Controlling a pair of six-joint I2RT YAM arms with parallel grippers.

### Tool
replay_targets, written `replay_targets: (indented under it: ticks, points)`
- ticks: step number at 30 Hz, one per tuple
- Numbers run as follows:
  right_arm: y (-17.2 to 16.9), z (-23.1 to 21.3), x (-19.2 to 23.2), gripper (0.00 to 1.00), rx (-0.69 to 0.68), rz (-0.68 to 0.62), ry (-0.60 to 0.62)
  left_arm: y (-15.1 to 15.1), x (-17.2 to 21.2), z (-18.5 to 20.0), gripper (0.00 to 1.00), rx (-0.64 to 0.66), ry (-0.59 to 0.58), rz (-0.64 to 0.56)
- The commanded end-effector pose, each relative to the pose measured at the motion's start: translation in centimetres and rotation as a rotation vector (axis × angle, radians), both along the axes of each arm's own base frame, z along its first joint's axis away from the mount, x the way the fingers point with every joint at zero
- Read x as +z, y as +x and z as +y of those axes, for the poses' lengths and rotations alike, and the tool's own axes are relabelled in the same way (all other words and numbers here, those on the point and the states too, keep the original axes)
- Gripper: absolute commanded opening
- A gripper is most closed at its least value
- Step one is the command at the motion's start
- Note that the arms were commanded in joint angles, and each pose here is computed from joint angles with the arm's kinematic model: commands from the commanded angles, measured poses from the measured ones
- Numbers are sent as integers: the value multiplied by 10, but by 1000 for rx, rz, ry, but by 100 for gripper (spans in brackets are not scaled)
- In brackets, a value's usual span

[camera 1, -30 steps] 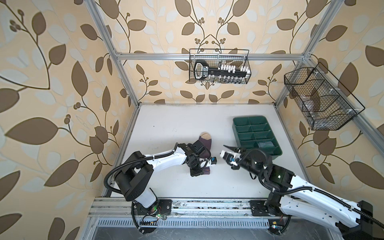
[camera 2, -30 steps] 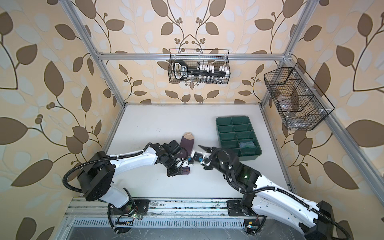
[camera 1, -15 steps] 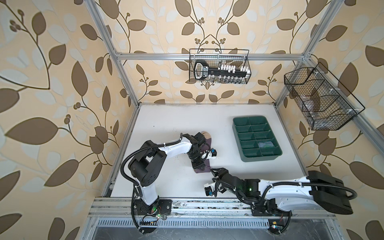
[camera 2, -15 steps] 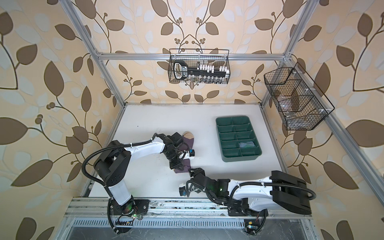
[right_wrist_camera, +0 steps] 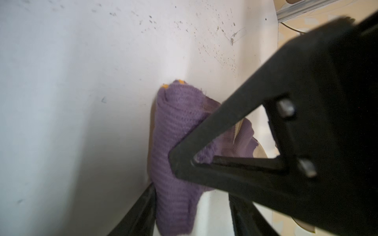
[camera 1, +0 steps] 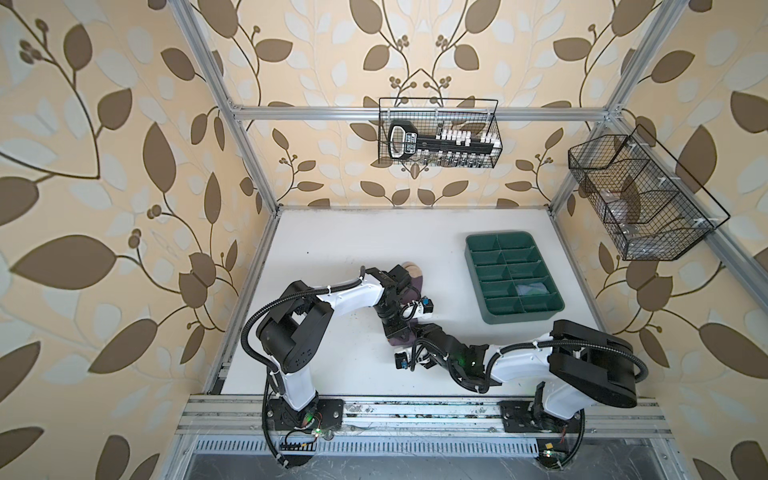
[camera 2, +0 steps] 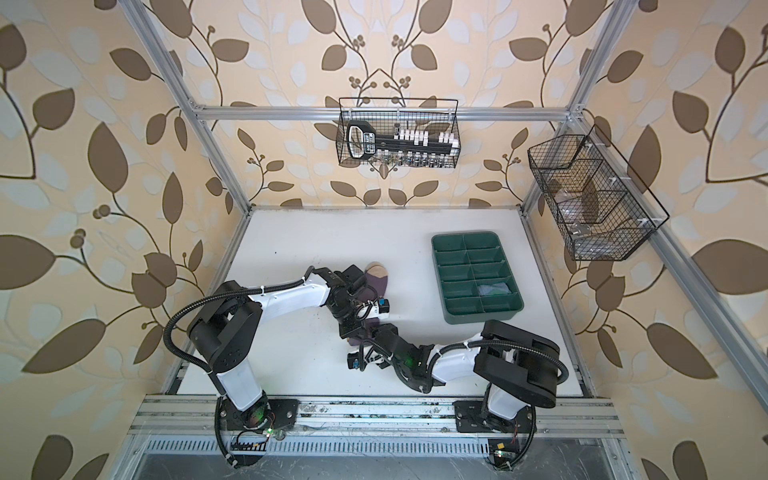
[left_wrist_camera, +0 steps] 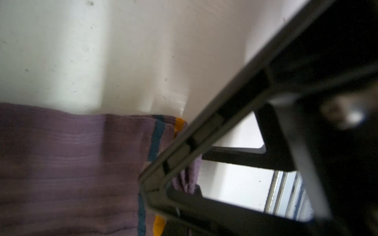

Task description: Roll the socks

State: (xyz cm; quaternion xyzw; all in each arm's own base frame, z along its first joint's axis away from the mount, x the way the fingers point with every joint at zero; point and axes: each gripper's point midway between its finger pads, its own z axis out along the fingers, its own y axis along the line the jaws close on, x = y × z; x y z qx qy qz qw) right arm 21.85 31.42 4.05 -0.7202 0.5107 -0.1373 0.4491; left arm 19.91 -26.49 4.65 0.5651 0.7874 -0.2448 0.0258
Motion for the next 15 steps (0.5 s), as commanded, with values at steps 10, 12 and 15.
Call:
replay_targets:
  ticks: [10,12,15]
  points:
    - [-15,0,-22,2,18,131,-61,8,35,-10,14,43,-92,-61]
    - [-21,-4,-24,0,15,166,-79,9,44,-10,25,58,-115,-90]
    - [-33,-12,-29,0,9,250,-120,17,59,-6,41,110,-136,-173]
